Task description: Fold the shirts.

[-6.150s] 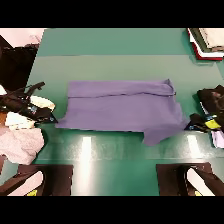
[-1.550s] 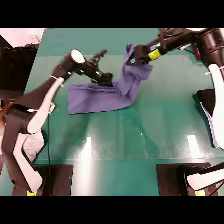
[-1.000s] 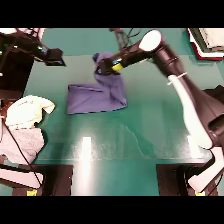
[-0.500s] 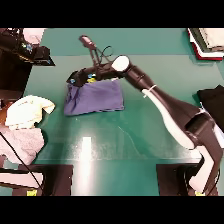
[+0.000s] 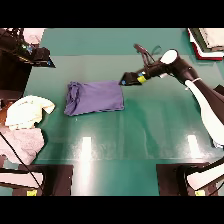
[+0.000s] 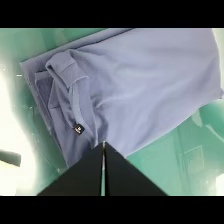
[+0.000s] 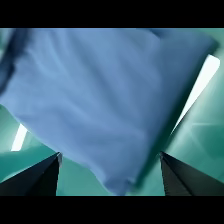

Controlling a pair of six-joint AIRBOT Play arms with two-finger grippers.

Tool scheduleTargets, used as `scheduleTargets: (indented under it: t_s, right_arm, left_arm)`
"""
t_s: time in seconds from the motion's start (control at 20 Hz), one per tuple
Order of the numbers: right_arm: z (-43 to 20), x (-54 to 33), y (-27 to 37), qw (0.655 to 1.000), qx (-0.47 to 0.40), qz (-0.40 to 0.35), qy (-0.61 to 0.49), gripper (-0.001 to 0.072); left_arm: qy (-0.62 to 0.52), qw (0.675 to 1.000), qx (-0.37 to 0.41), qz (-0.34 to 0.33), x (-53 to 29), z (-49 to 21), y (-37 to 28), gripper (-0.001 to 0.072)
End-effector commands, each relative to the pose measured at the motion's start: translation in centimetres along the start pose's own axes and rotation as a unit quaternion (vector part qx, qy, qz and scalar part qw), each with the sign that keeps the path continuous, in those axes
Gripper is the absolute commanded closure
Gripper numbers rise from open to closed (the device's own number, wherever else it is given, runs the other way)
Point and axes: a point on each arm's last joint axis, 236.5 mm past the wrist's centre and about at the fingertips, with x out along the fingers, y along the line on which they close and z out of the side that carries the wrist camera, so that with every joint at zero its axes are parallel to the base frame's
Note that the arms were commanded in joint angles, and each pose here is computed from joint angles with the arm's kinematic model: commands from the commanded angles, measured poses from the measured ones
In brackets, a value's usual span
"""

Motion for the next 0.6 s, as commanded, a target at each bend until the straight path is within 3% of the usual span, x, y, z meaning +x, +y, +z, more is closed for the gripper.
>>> scheduleTargets:
  t_s: [0.0,0.15,0.55]
  right_arm:
    - [-3.2,0.0,-5.1,0.996,0.079,-0.020,0.020,0.0025]
    - [-3.7,2.2,-5.2,0.996,0.089,-0.022,0.015,0.0043]
    - [-1.5,11.3,1.9,0.987,0.116,0.105,0.046,0.0063]
  left_arm:
    - [-0.012,1.000,-0.001,-0.009,0.0,0.6,-0.4,0.0682]
    - [-0.015,1.000,-0.001,-0.010,0.0,0.7,-0.4,0.0682]
    - [-0.005,1.000,0.000,-0.011,0.0,0.2,-0.5,0.0682]
